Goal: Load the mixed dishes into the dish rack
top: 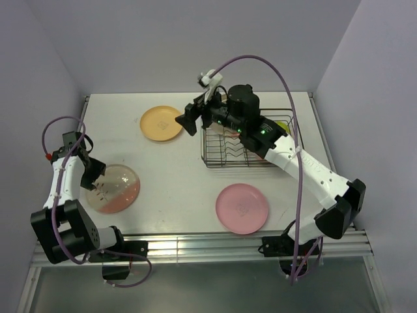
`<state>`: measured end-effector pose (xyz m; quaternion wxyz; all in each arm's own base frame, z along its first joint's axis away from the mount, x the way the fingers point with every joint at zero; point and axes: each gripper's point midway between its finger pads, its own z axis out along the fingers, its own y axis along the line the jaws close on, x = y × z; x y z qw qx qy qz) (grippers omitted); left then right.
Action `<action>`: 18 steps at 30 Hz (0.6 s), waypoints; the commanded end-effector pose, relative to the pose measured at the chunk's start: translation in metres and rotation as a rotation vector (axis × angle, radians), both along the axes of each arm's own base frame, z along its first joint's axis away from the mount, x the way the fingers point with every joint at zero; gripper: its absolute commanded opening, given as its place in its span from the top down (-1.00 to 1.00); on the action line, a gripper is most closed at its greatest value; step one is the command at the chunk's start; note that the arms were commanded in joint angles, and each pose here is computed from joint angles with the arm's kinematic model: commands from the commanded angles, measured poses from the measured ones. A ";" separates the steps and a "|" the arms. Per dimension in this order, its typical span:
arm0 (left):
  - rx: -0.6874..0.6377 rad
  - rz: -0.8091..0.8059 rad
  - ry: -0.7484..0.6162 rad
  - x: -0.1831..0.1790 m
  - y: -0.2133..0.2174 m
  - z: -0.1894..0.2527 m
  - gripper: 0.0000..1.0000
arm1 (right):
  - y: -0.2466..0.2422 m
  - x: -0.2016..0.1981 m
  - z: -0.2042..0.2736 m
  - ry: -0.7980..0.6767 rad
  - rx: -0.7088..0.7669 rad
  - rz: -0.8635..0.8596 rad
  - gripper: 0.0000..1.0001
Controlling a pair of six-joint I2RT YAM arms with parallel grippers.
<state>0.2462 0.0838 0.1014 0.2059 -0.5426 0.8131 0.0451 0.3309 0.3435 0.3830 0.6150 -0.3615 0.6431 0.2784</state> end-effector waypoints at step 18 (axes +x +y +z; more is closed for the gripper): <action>0.066 -0.253 0.297 0.034 -0.072 -0.041 -0.24 | -0.059 -0.125 -0.105 0.677 -0.199 -0.128 -0.99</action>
